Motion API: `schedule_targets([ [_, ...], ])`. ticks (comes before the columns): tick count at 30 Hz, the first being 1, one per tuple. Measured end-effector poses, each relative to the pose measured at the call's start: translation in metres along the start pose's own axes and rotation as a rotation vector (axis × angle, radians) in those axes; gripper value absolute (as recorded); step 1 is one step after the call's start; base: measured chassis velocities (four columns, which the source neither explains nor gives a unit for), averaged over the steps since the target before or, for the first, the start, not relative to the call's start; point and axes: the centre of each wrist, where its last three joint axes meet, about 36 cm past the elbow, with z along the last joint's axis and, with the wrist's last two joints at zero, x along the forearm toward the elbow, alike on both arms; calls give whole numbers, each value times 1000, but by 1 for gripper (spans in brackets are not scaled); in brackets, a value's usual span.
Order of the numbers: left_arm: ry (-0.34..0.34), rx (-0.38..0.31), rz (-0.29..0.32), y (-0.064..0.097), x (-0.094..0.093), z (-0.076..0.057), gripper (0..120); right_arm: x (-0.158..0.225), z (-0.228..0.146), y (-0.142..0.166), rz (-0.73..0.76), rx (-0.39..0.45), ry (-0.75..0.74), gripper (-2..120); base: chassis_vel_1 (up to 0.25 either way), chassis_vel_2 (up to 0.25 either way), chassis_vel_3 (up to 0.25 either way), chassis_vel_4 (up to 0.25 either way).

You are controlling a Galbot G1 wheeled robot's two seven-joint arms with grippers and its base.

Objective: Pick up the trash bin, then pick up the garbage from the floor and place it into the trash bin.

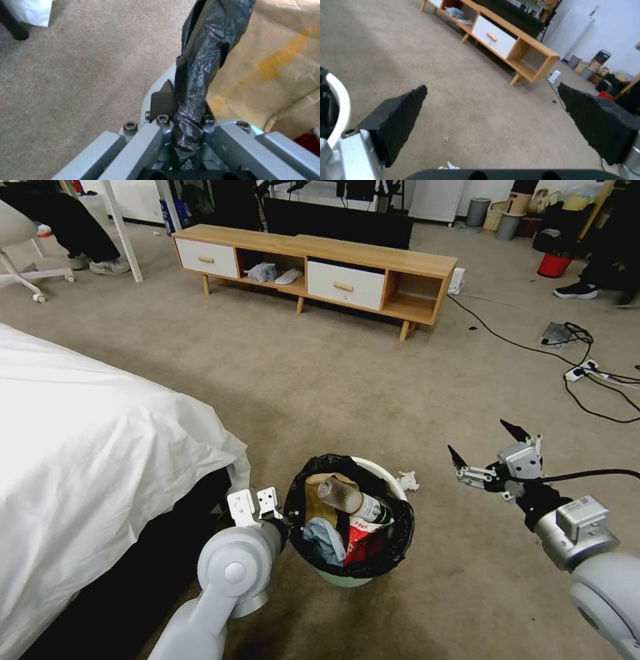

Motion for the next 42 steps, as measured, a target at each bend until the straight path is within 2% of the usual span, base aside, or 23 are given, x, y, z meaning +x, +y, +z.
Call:
schedule_targets([
  [42,-22,-10,-7,-2,-5,1,1,-3,-3,0,-4,-7,-6,100,0,0,0,0],
])
